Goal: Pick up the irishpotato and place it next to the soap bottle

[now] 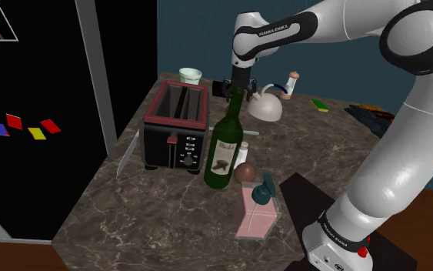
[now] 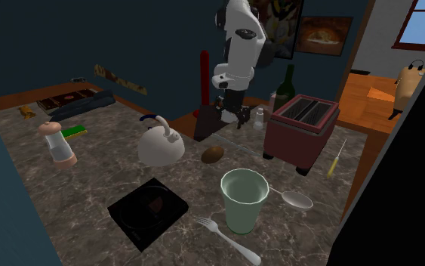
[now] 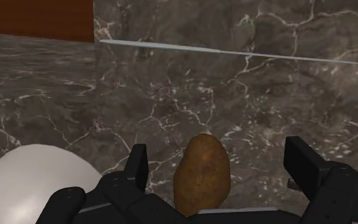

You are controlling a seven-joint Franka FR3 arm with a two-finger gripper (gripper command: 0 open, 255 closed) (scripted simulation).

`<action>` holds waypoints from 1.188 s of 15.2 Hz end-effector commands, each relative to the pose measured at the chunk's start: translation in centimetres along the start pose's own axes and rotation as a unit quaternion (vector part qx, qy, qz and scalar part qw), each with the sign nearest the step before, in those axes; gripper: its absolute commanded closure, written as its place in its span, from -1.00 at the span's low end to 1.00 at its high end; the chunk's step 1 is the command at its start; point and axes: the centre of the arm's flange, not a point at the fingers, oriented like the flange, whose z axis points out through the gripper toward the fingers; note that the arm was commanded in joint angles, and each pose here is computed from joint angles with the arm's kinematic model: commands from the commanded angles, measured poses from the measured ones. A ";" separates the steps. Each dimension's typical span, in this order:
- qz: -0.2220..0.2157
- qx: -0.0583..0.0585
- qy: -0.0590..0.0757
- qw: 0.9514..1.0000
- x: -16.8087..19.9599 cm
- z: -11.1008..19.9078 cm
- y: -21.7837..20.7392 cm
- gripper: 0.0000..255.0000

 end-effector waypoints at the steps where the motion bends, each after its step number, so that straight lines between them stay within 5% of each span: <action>1: 0.023 -0.002 -0.001 1.000 2.3 1.4 -0.3 -1.00; 8: 0.096 -0.007 -0.005 0.995 9.9 6.1 0.0 -1.00; 18: 0.096 -0.007 -0.005 0.995 9.9 10.1 0.1 -1.00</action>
